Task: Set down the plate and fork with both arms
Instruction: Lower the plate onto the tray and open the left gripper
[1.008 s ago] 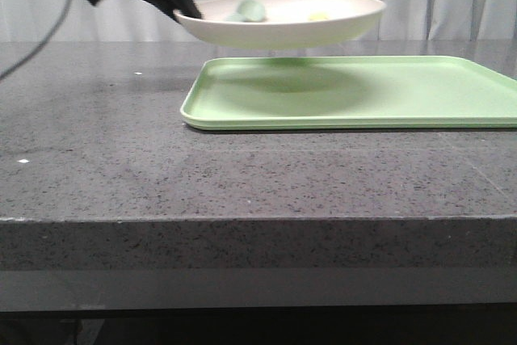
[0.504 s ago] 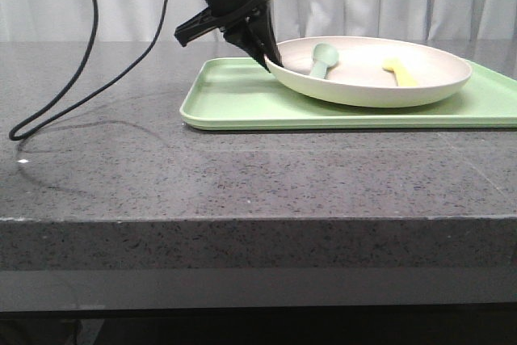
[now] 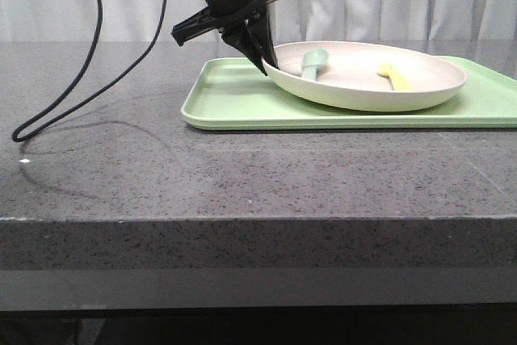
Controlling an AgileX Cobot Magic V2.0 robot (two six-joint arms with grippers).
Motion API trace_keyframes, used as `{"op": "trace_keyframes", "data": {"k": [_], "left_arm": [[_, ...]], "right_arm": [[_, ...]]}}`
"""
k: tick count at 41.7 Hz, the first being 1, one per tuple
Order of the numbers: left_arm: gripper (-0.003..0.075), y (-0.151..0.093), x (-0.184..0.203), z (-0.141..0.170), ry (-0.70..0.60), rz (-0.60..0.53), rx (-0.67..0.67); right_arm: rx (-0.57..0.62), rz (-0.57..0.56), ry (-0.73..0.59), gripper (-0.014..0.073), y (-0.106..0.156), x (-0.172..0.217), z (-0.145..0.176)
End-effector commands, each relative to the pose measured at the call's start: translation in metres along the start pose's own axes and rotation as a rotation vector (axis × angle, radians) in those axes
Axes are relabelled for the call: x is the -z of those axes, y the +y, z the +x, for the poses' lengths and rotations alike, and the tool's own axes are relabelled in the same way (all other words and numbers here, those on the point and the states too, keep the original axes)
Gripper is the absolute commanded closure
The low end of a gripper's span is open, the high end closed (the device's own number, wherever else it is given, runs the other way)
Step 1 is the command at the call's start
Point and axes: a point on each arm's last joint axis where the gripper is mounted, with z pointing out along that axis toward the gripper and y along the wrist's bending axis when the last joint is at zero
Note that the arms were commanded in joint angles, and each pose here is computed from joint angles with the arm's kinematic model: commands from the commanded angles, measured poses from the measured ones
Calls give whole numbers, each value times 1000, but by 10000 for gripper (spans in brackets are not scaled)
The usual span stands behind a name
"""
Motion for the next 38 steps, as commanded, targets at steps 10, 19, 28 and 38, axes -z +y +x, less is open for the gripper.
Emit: {"op": "trace_keyframes", "data": {"k": [10,19,28,38], "left_arm": [[623,-26,47,-6,-108,99,-12],[365,-25,48,-4,-92,90,-53],[260,-29,63,-1,-84,87,-163],[259,-46,131,9,-157,105,-381]], "right_arm": [[12,2,-105,90,0,3,-18],[12,2,-105,90,0,3,-18],[12,2,-105,90,0,3,-18],[12,2,-105,90,0,3,-18]]}}
